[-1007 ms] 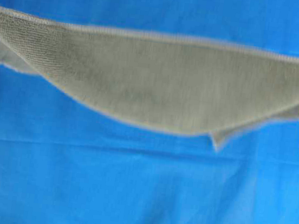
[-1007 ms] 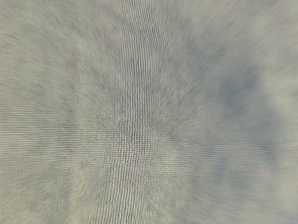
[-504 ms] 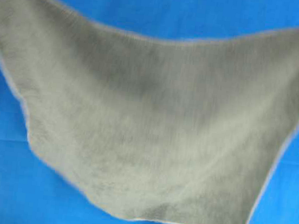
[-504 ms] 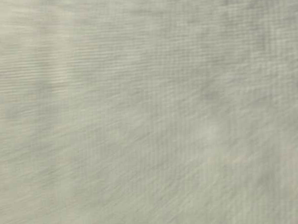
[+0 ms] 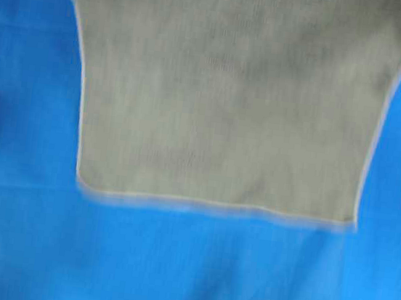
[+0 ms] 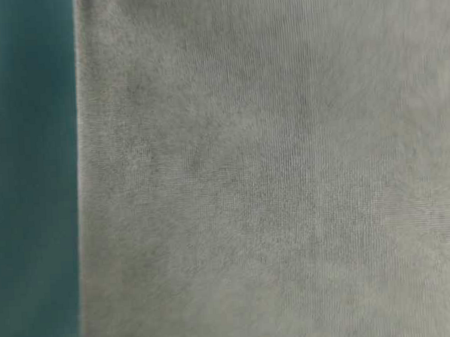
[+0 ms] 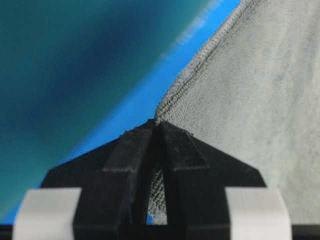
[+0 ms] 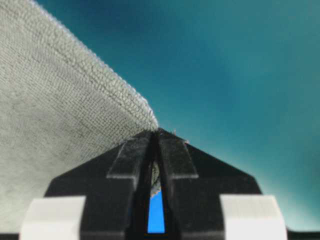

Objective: Fold a large towel.
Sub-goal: 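Lay the towel flat by dragging both grippers toward the near edge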

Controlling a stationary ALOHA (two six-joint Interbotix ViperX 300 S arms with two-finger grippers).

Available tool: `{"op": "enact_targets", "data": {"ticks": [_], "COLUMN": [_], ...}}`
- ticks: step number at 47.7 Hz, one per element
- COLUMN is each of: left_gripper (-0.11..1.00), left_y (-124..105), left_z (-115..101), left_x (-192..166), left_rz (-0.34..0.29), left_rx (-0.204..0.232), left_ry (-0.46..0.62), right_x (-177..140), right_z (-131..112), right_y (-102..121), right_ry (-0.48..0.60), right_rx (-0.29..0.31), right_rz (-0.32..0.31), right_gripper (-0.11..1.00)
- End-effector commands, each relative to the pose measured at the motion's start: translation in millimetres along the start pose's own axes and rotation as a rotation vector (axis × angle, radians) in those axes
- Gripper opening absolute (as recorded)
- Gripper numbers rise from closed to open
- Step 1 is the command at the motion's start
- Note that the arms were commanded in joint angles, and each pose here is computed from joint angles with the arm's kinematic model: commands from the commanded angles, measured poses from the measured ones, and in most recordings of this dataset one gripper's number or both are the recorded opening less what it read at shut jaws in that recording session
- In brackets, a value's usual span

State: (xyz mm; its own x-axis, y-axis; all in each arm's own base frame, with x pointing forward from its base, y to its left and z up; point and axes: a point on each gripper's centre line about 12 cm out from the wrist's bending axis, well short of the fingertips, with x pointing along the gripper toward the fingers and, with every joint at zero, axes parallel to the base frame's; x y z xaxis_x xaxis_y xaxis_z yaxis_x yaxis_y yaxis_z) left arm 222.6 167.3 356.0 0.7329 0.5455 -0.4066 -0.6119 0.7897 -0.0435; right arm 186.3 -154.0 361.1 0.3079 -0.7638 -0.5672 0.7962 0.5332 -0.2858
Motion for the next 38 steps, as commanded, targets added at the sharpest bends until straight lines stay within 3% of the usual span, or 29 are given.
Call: {"op": "enact_targets", "data": {"ticks": [1,11,17,22,28,38], "left_gripper": [0.03,0.03,0.03,0.03,0.03,0.03], "left_y": [9.7,1.6,-19.9,-46.0,-70.5,-92.9], "left_z": [6.8,-3.5,-23.6,-55.8,-99.5,-174.2], "left_x": [14.3,37.3,31.1,21.8,14.4,12.1], "left_rz": [0.030,0.001,-0.066,-0.156,-0.246,-0.344], "left_rx": [0.034,0.097,0.123,0.164,0.201,0.212], "left_ry": [-0.021,0.074,0.155,0.224,0.287,0.340], "right_x": [11.7,25.8,19.3,12.8,6.0,4.9], "right_z": [6.9,-1.2,-19.3,-43.1,-79.6,-137.1], "right_y": [-6.6,-2.1,10.2,31.1,60.9,98.0], "right_ry": [-0.051,-0.035,0.025,0.085,0.159,0.295], "right_rx": [0.023,0.032,0.050,0.046,0.000,-0.072], "right_rz": [-0.005,0.018,0.090,0.192,0.320,0.458], "right_gripper": [0.03,0.03,0.03,0.03,0.03,0.03]}}
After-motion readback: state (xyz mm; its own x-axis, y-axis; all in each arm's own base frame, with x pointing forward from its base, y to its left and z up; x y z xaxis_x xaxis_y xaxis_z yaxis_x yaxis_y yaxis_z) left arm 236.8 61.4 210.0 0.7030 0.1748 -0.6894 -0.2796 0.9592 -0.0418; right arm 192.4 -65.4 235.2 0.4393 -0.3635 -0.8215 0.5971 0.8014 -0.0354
